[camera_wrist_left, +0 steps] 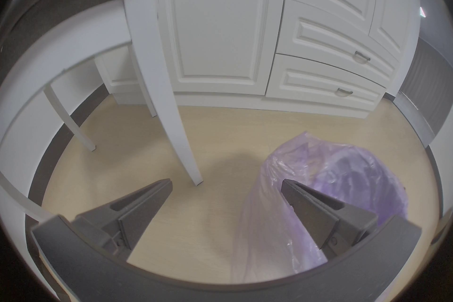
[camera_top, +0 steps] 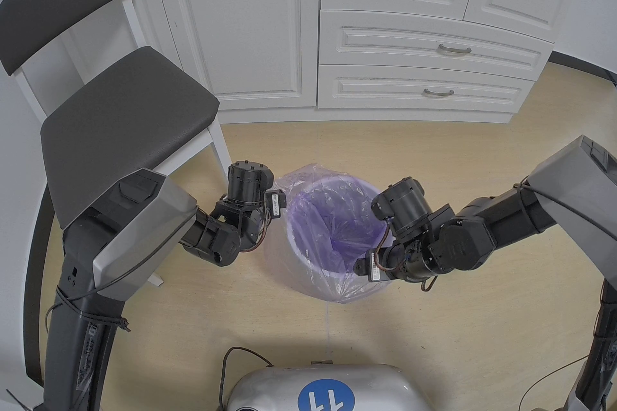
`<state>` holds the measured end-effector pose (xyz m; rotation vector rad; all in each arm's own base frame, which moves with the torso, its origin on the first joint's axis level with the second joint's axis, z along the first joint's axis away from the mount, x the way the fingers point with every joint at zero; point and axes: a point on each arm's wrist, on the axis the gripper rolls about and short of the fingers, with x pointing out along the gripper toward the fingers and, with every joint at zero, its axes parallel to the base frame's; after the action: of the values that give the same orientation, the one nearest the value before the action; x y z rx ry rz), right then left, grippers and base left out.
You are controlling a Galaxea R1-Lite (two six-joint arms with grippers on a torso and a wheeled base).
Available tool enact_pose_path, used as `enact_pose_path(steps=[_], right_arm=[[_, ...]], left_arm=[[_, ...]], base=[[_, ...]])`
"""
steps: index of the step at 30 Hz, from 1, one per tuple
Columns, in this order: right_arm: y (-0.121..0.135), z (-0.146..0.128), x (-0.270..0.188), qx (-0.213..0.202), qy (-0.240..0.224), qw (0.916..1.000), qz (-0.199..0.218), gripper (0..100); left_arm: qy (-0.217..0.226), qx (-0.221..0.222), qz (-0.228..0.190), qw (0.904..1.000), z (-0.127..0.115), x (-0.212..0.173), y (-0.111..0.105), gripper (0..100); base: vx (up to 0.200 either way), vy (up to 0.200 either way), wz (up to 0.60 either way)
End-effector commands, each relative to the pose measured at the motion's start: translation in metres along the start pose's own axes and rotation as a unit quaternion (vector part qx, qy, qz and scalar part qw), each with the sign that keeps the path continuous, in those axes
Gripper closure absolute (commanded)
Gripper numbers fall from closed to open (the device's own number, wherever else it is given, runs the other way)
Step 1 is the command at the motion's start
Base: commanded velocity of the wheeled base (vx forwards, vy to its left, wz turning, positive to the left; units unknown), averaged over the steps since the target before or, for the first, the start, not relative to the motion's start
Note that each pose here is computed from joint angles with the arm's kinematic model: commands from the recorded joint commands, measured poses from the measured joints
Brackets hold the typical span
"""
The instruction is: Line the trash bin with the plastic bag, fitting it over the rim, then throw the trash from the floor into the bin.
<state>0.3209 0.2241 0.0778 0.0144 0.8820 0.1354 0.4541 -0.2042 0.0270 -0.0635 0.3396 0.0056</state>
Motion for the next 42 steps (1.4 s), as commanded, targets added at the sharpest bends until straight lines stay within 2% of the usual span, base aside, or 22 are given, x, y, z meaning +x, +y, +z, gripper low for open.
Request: enact_pose_path(steps=[1, 2, 3, 4, 13, 18, 23, 28, 33, 42], right_arm=[[-0.009, 0.009, -0.004, 0.011, -0.014, 0.9998, -0.001, 0], [-0.009, 0.009, -0.004, 0.011, -0.014, 0.9998, -0.001, 0], [-0.018, 0.013, 0.003, 0.016, -0.021, 0.9996, -0.008, 0], [-0.020, 0.014, 0.004, 0.018, -0.022, 0.9995, -0.009, 0], [-0.032, 0.017, 0.025, 0.031, -0.010, 0.9993, -0.019, 0], [-0.039, 0.017, 0.043, 0.039, -0.003, 0.9988, -0.029, 0], [-0.044, 0.023, 0.046, 0.049, -0.013, 0.9983, -0.030, 0], [-0.039, 0.027, 0.055, 0.065, -0.050, 0.9966, -0.015, 0], [-0.036, 0.019, 0.076, 0.068, -0.058, 0.9959, -0.012, 0], [-0.044, 0.015, 0.071, 0.053, -0.048, 0.9971, -0.025, 0]], left_arm=[[0.018, 0.006, 0.007, 0.9998, -0.020, 0.012, 0.004, 0], [0.018, 0.006, 0.007, 0.9998, -0.020, 0.012, 0.004, 0], [0.033, 0.012, 0.005, 0.9994, -0.040, 0.022, 0.003, 0], [0.035, 0.013, 0.006, 0.9993, -0.044, 0.025, 0.003, 0], [0.056, 0.013, 0.027, 0.9980, -0.058, 0.045, 0.020, 0], [0.074, 0.001, 0.035, 0.9966, -0.071, 0.058, 0.022, 0], [0.074, -0.018, 0.036, 0.9964, -0.066, 0.058, 0.021, 0], [0.056, -0.037, 0.033, 0.9972, -0.039, 0.045, 0.019, 0], [0.055, -0.039, 0.018, 0.9976, -0.016, 0.026, 0.021, 0], [0.069, -0.028, 0.010, 0.9972, -0.023, 0.019, 0.016, 0]], base=[[0.000, 0.000, 0.00], [0.000, 0.000, 0.00], [0.000, 0.000, 0.00], [0.000, 0.000, 0.00], [0.000, 0.000, 0.00], [0.000, 0.000, 0.00], [0.000, 0.000, 0.00], [0.000, 0.000, 0.00], [0.000, 0.000, 0.00], [0.000, 0.000, 0.00]])
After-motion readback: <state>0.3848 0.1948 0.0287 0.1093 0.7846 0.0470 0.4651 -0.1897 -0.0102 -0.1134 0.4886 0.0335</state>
